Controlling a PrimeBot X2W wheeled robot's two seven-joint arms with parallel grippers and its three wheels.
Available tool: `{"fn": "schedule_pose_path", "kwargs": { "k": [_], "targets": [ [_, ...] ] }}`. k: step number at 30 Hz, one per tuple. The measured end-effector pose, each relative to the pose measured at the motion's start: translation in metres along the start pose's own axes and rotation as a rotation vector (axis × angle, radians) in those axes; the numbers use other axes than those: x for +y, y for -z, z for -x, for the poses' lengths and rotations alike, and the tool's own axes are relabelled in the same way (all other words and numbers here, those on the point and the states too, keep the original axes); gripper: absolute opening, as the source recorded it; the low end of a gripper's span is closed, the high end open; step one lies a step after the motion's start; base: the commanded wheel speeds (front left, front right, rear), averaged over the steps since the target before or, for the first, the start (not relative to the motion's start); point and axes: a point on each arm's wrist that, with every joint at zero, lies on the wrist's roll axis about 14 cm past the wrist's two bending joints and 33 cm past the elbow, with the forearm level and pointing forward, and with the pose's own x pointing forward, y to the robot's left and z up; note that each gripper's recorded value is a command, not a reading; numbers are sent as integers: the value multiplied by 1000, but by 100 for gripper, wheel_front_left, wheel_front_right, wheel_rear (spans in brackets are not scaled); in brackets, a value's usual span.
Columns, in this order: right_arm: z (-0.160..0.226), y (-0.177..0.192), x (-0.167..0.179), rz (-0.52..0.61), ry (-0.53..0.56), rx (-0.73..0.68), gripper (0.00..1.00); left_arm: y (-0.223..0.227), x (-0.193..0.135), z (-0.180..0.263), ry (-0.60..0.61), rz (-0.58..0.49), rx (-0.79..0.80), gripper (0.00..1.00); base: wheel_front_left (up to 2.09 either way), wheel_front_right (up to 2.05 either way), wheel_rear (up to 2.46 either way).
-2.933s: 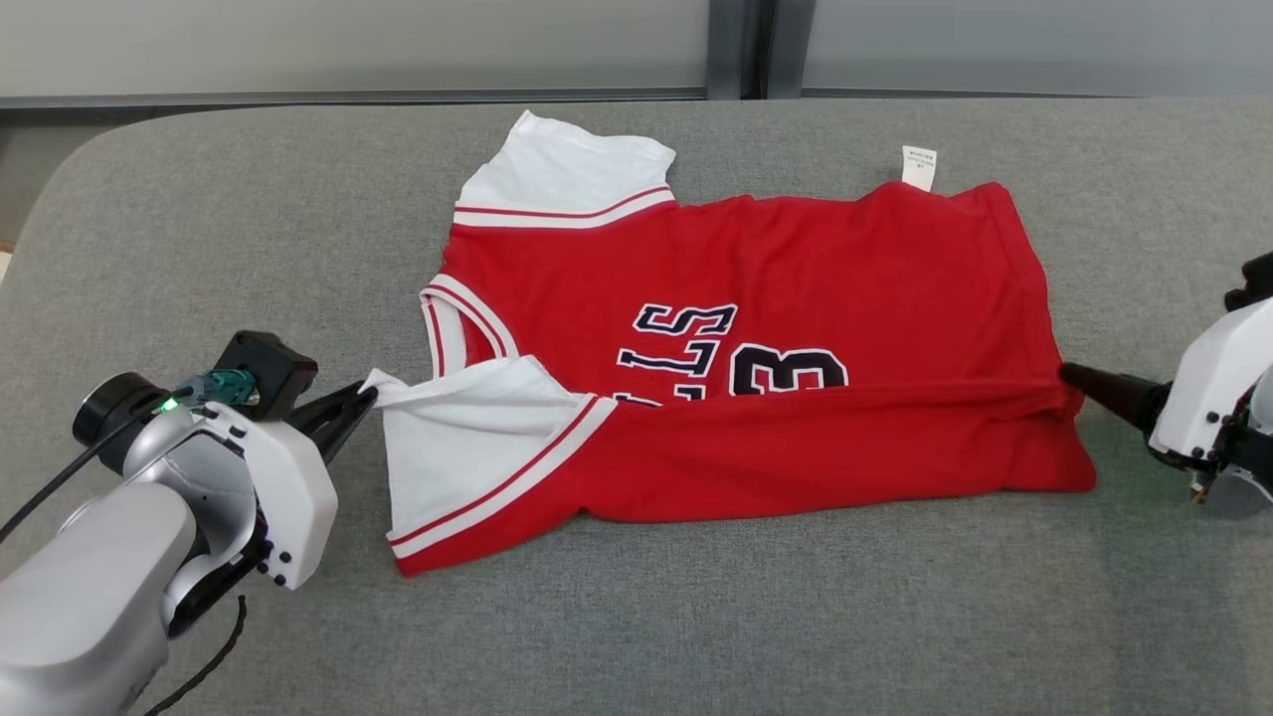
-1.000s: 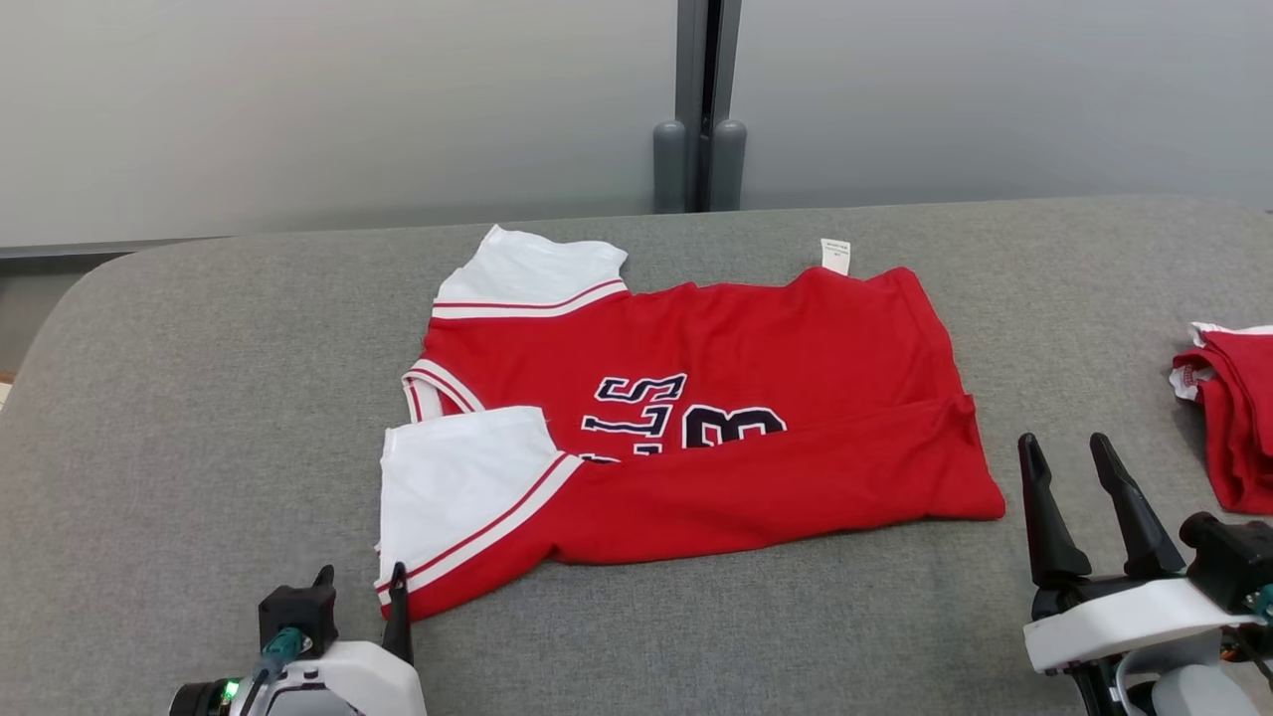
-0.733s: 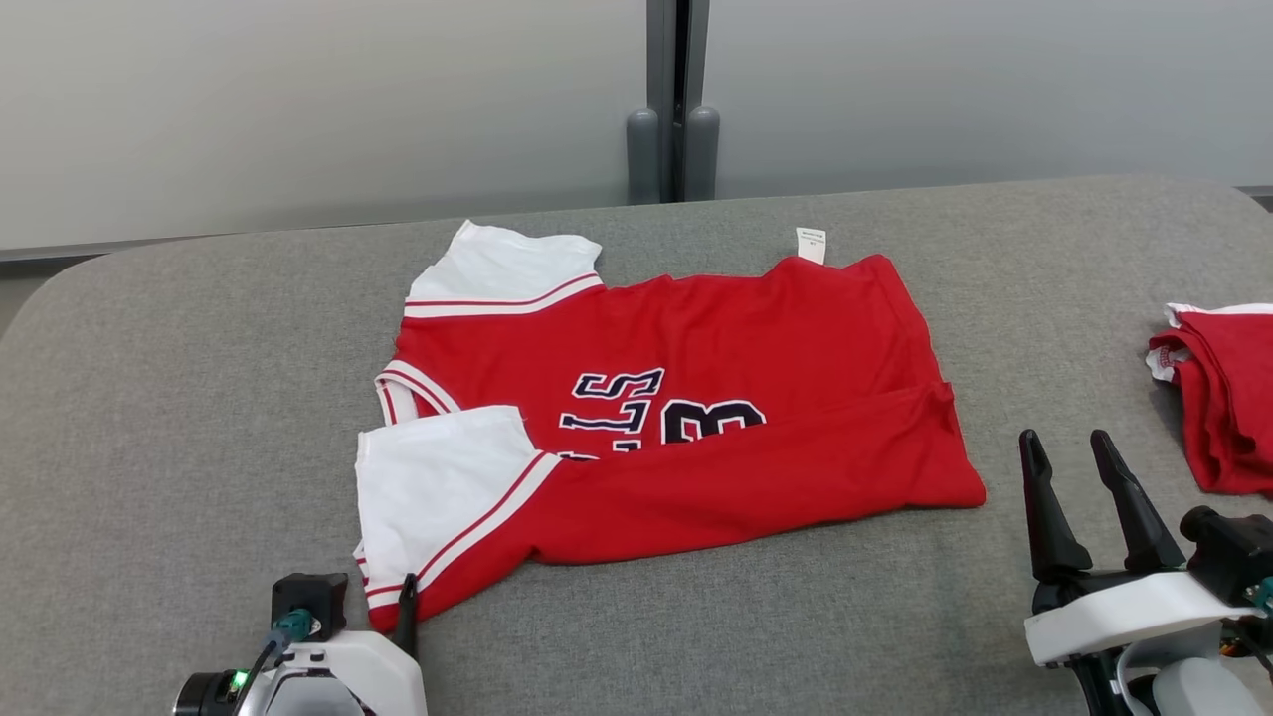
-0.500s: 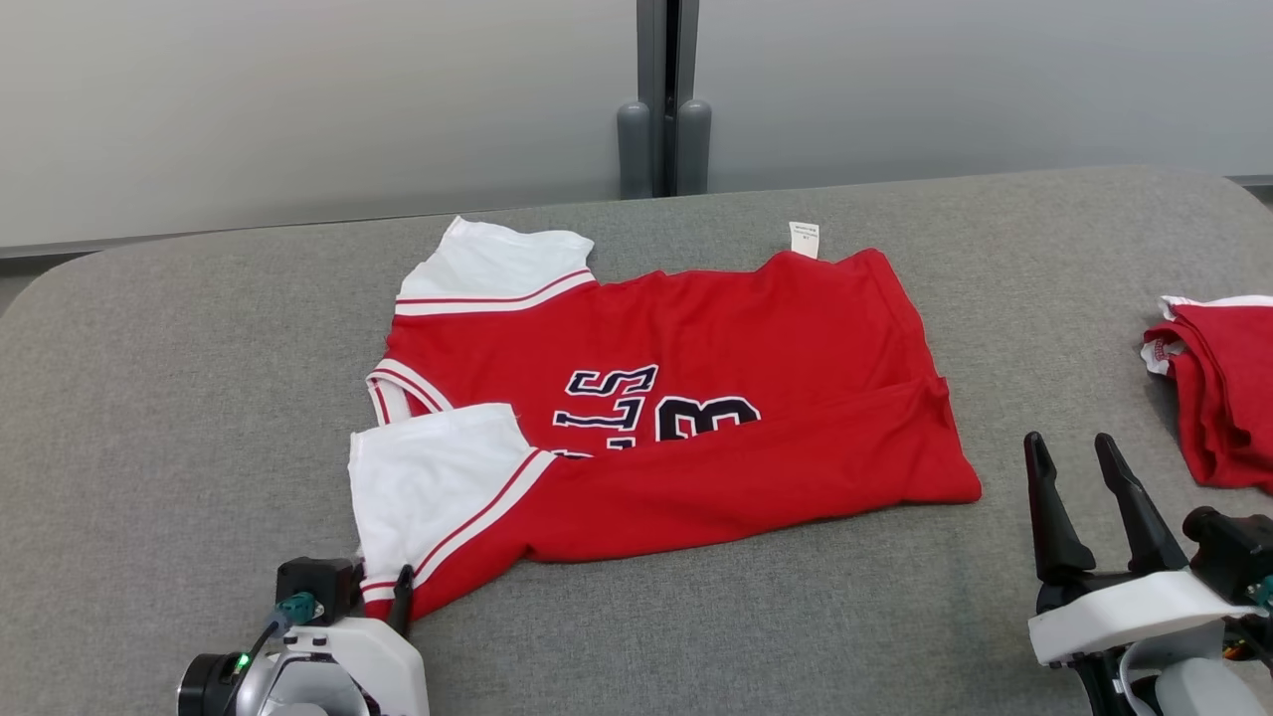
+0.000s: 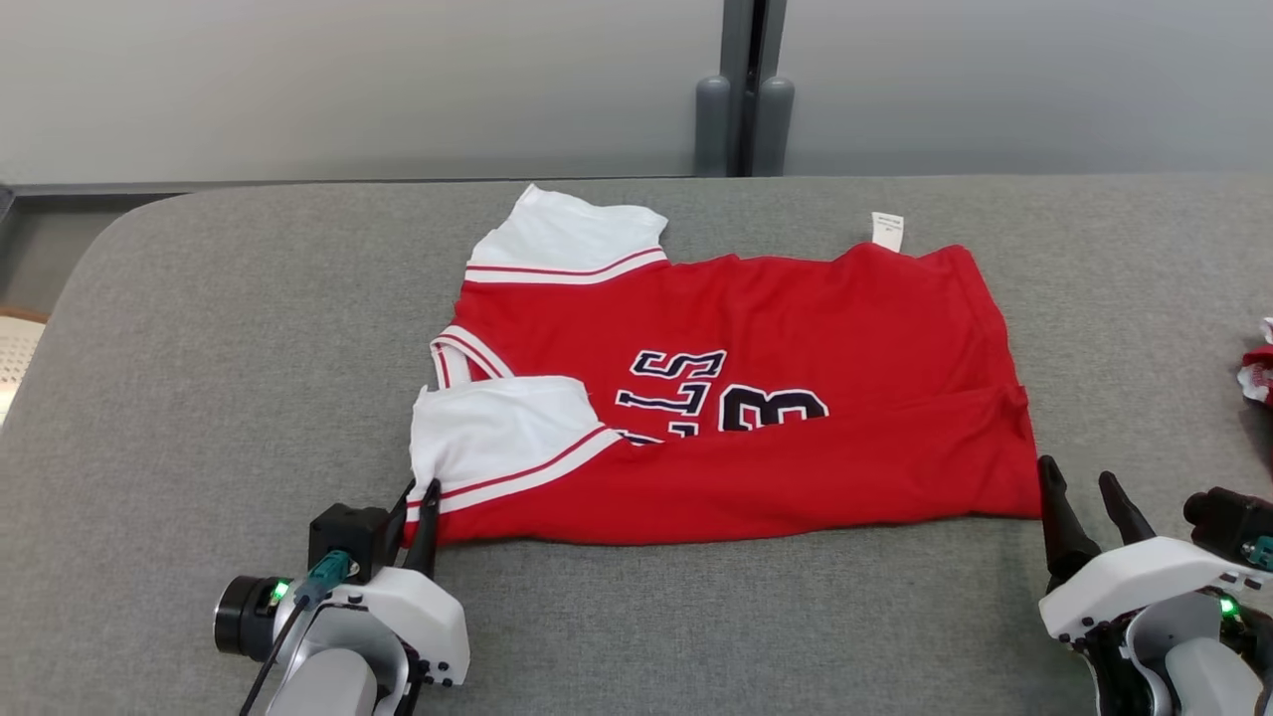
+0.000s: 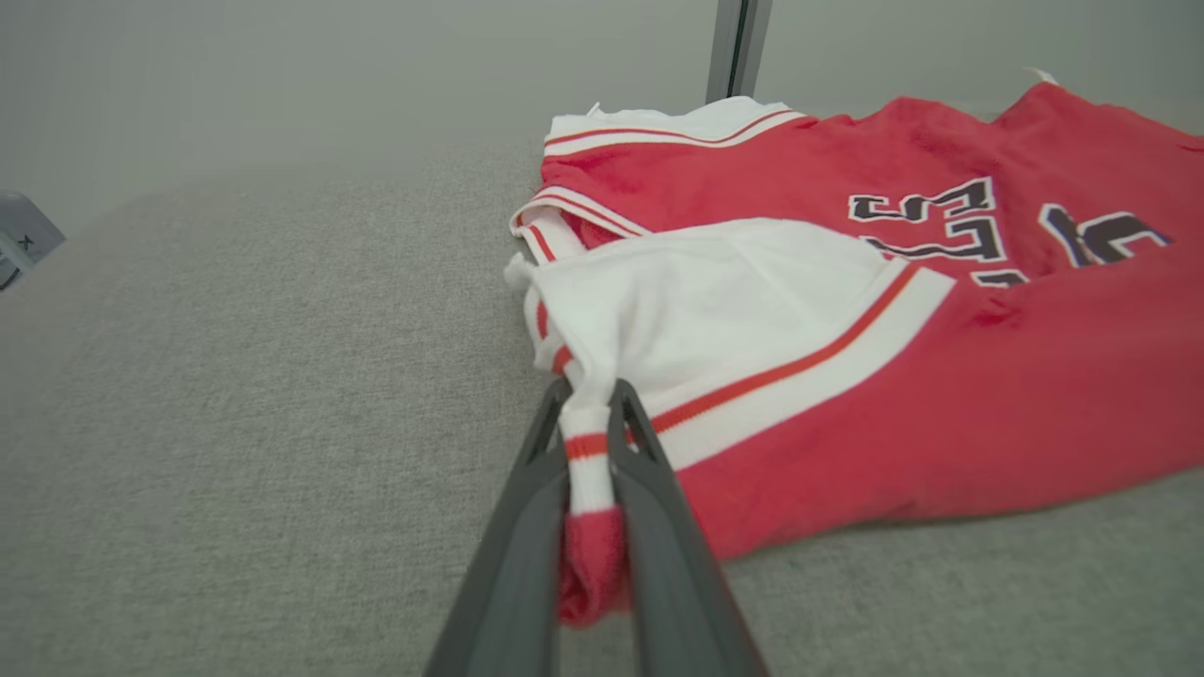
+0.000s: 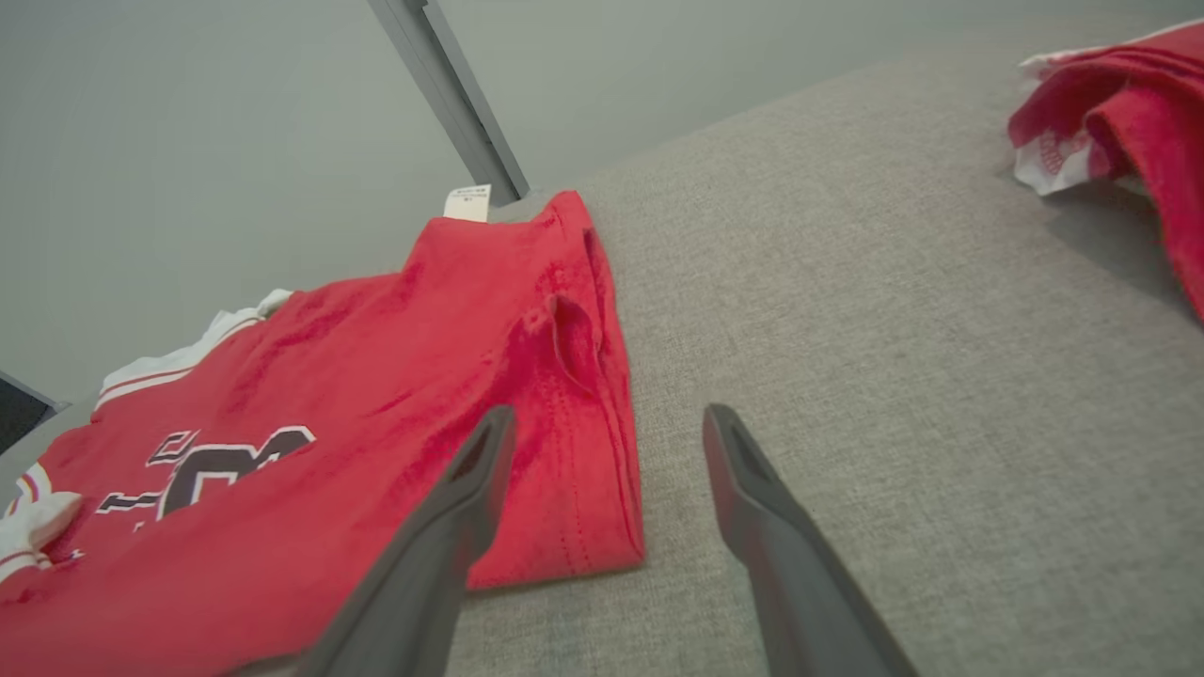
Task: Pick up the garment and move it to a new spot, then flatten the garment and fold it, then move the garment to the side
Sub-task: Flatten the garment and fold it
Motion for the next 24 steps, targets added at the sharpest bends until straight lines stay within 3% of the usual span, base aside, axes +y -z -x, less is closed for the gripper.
{"fn": "schedule_pose_path", "kwargs": {
  "k": [9,10,11,12,24],
  "targets": [
    [-28,34,4,1,14,168,100,-5,0,0,11,-3,-20,0,0,0,0],
    [-31,35,8,-6,8,178,78,-5,0,1,10,-5,-19,0,0,0,0],
    [-33,36,10,-7,0,185,26,-4,1,1,11,-7,-14,0,0,0,0],
    [-34,36,11,-7,-2,187,0,-4,1,1,11,-10,-11,0,0,0,0],
    [-17,24,-2,36,-9,167,0,5,5,12,24,-48,20,0,0,0,0]
  ]
}}
